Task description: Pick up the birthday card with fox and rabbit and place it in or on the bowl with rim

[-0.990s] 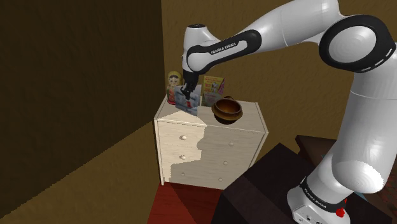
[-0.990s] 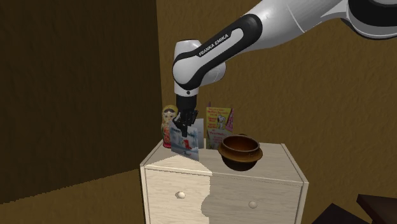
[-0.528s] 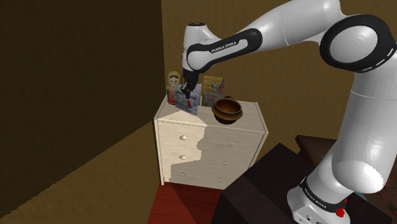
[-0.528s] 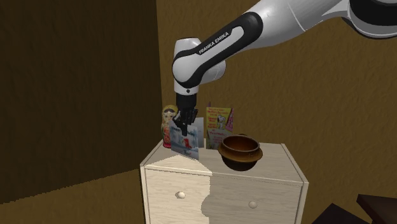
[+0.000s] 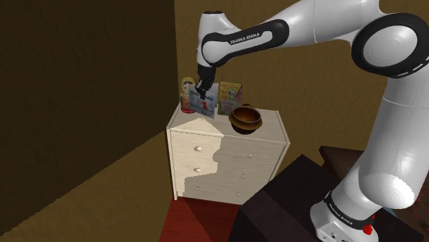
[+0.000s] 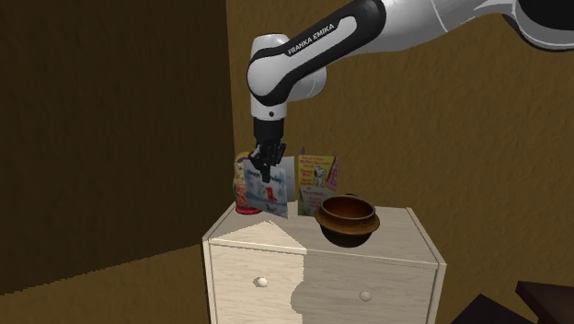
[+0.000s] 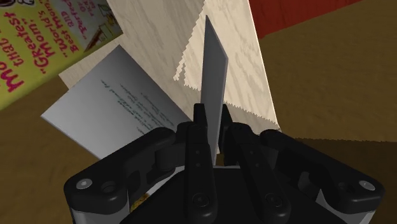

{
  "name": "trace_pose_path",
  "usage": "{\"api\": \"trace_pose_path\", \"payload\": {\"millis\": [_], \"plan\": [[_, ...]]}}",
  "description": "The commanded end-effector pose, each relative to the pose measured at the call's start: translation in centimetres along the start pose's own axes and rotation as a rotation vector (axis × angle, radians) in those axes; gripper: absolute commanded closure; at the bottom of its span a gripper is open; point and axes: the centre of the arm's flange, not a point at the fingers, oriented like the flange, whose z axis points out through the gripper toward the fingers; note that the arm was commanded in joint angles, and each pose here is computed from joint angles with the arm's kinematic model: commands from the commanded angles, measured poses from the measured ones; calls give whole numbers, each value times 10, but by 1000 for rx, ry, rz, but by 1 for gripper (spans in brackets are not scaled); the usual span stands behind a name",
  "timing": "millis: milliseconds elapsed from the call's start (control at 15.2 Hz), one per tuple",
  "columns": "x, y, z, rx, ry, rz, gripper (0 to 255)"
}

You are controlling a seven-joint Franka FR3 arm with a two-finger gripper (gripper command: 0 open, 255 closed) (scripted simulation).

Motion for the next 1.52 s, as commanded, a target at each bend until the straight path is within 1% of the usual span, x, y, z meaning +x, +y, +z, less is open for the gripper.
{"api": "trace_pose_path", "payload": {"millis": [0, 1386, 1452], "plan": [[1, 2, -12, 0, 0, 0, 255], [12, 10, -122, 0, 0, 0, 255], [12, 10, -123, 0, 0, 0, 255]]}}
